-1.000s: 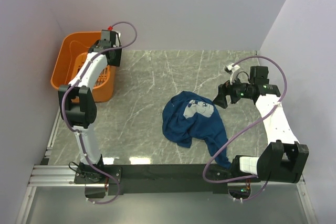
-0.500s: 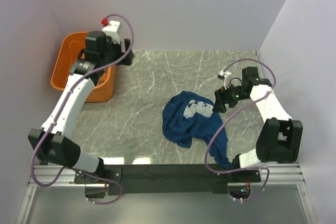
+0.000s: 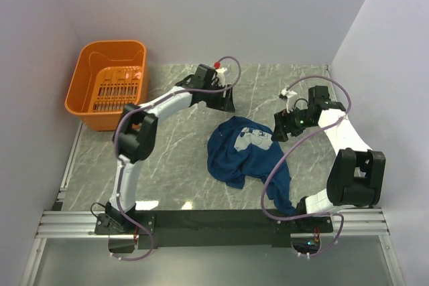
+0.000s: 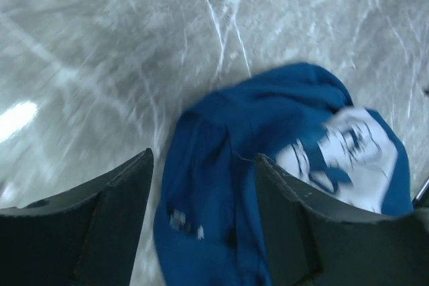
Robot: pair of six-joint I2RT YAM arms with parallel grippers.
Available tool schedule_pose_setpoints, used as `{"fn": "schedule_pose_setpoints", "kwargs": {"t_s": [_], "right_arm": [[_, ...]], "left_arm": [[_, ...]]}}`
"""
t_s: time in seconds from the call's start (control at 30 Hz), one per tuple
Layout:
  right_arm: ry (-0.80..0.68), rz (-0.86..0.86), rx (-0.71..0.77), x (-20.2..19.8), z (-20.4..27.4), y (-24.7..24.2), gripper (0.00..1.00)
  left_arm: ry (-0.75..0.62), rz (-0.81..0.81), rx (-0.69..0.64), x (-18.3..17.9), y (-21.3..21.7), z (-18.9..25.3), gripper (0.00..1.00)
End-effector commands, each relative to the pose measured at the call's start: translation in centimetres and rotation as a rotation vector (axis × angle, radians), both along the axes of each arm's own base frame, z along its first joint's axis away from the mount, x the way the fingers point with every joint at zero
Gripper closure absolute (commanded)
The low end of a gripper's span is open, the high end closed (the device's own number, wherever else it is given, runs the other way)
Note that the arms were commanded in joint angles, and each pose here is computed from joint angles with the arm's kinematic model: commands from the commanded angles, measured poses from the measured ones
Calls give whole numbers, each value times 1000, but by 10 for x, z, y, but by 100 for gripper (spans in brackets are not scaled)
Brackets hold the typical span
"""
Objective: Fold and stack the t-shirts
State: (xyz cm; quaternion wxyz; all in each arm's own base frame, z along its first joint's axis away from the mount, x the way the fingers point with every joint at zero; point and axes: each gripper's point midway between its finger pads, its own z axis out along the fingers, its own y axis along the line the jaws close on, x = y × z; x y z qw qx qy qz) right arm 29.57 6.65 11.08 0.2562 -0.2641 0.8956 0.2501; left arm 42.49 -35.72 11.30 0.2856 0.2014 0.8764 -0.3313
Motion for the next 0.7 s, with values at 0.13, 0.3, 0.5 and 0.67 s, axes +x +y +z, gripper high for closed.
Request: {"fn": "schedule_pose_setpoints", "kwargs": {"t_s": [0.13,0.3,0.5,0.67], "right_arm": [[-39,-29,-3,-5,-2,-1,17],[-24,-28,7,-5,-6,0,17],[-4,-21,15,-4,-7,1,17],[3,-21,19,-4,-9,2,17]], "left_arm": [[44,-38,-78,16,-38,0,35],[80,-53,-75,15,-44,-21,34],[128,-57,-47,12,-49,-51,34],[155,-45,-18,9,-50,-69,40]]}}
